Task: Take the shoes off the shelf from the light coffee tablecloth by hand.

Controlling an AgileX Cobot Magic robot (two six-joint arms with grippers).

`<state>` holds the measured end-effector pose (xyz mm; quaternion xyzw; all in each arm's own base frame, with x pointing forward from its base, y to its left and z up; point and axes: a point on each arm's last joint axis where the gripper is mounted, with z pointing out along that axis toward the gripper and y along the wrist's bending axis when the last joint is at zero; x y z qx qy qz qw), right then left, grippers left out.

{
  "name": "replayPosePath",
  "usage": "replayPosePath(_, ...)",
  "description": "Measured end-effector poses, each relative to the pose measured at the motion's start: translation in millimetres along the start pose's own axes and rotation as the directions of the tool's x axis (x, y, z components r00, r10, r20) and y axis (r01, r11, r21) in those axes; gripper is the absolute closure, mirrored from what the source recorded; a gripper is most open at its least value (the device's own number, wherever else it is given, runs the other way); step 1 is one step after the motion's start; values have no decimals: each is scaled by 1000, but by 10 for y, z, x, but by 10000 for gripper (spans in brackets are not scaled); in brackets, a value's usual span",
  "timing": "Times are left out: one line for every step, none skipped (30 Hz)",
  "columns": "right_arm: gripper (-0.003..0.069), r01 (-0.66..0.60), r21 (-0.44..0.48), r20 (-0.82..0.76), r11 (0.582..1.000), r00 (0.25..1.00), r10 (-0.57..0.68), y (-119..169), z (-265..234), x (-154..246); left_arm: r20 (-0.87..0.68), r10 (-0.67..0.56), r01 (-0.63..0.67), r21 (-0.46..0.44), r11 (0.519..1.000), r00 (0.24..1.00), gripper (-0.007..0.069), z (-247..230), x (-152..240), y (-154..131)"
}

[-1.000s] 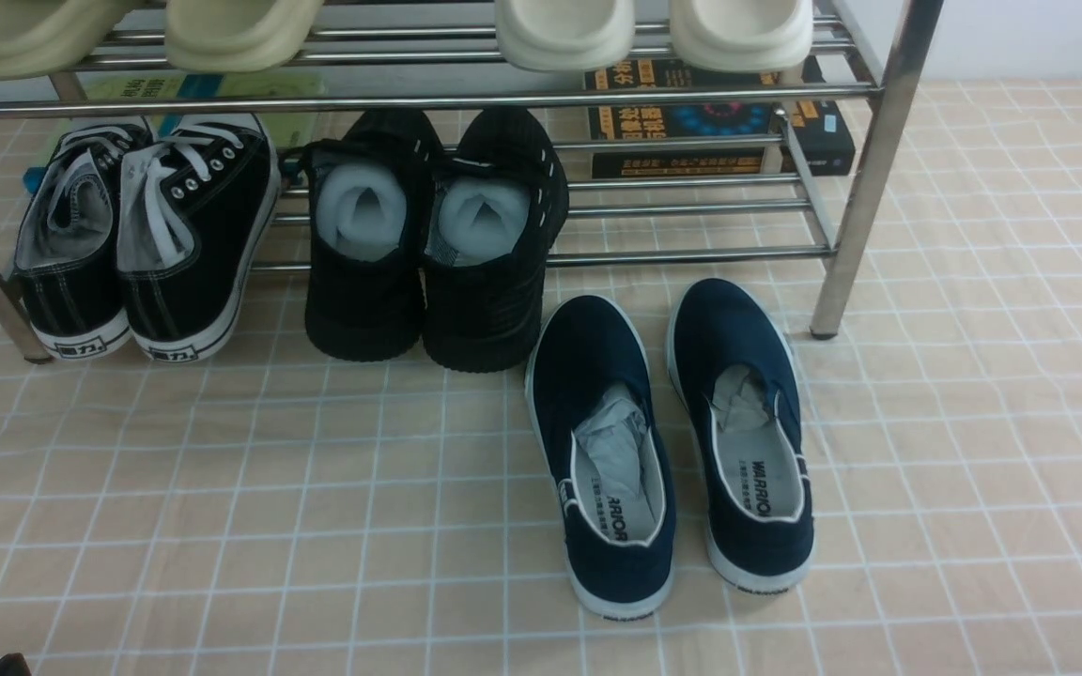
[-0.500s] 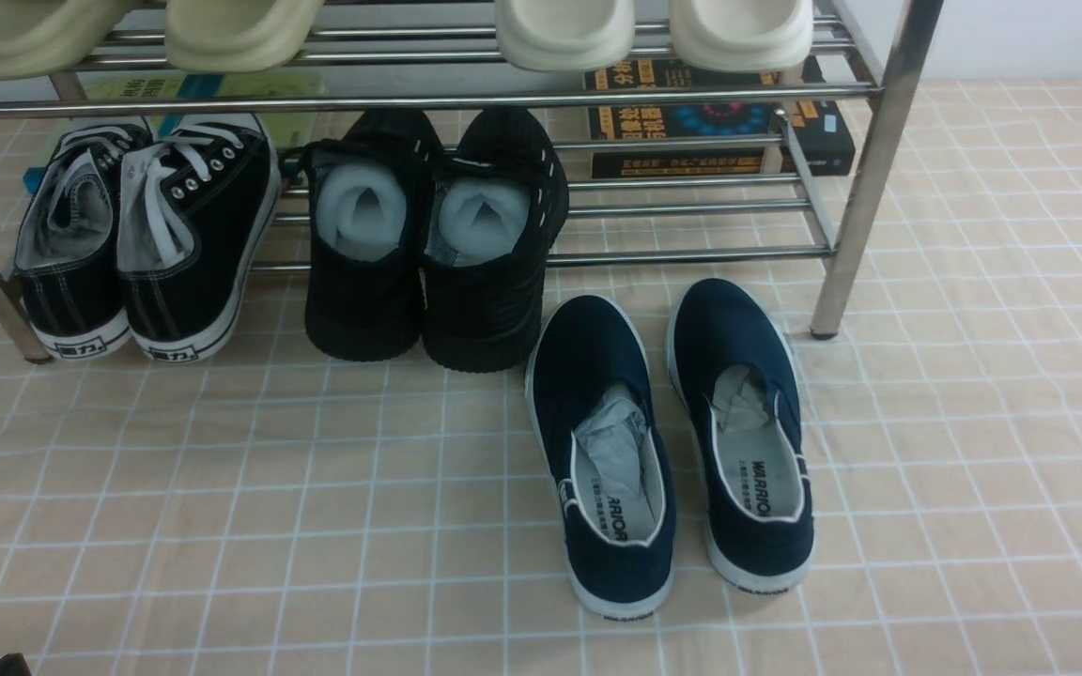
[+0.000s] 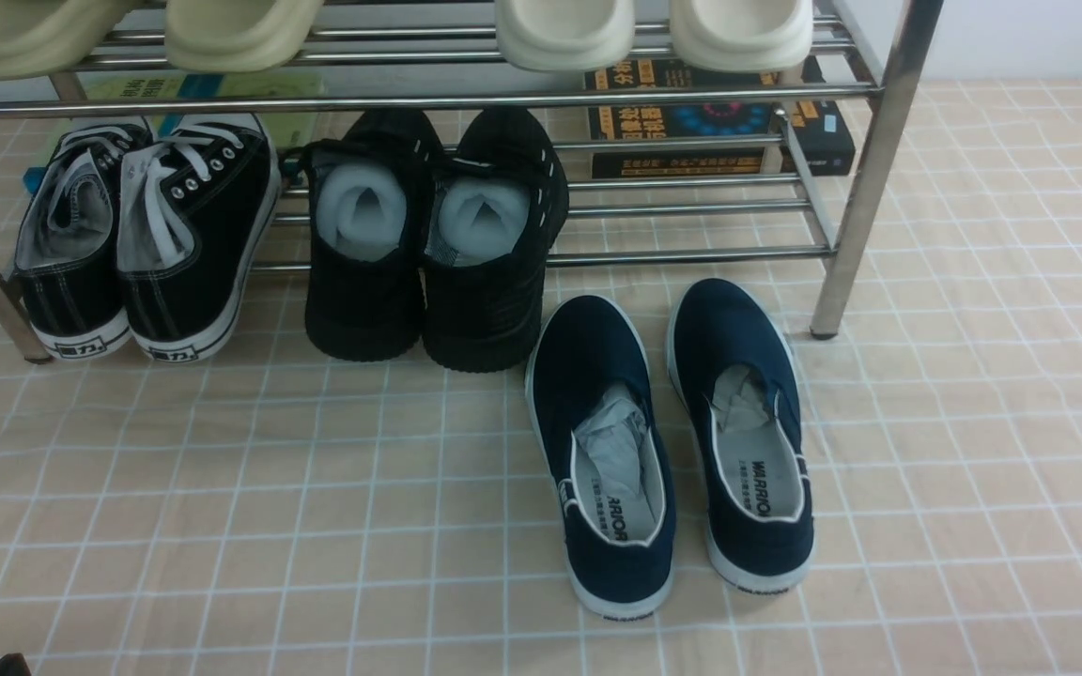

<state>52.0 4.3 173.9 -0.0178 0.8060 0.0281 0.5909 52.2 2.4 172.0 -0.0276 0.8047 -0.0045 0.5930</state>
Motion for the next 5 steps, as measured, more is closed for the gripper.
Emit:
replayPosePath(517, 0, 0, 0, 1000, 1000, 0, 0, 0, 0, 0, 0, 0, 0, 1000, 1000, 386, 0, 0, 0)
replayPosePath(516, 0, 0, 0, 1000, 1000, 0, 0, 0, 0, 0, 0, 0, 0, 1000, 1000, 386, 0, 0, 0)
replayPosePath(515, 0, 0, 0, 1000, 1000, 0, 0, 0, 0, 0, 0, 0, 0, 1000, 1000, 386, 0, 0, 0)
replayPosePath(514, 0, 0, 0, 1000, 1000, 0, 0, 0, 0, 0, 0, 0, 0, 1000, 1000, 386, 0, 0, 0)
replayPosePath(513, 0, 0, 0, 1000, 1000, 0, 0, 0, 0, 0, 0, 0, 0, 1000, 1000, 386, 0, 0, 0)
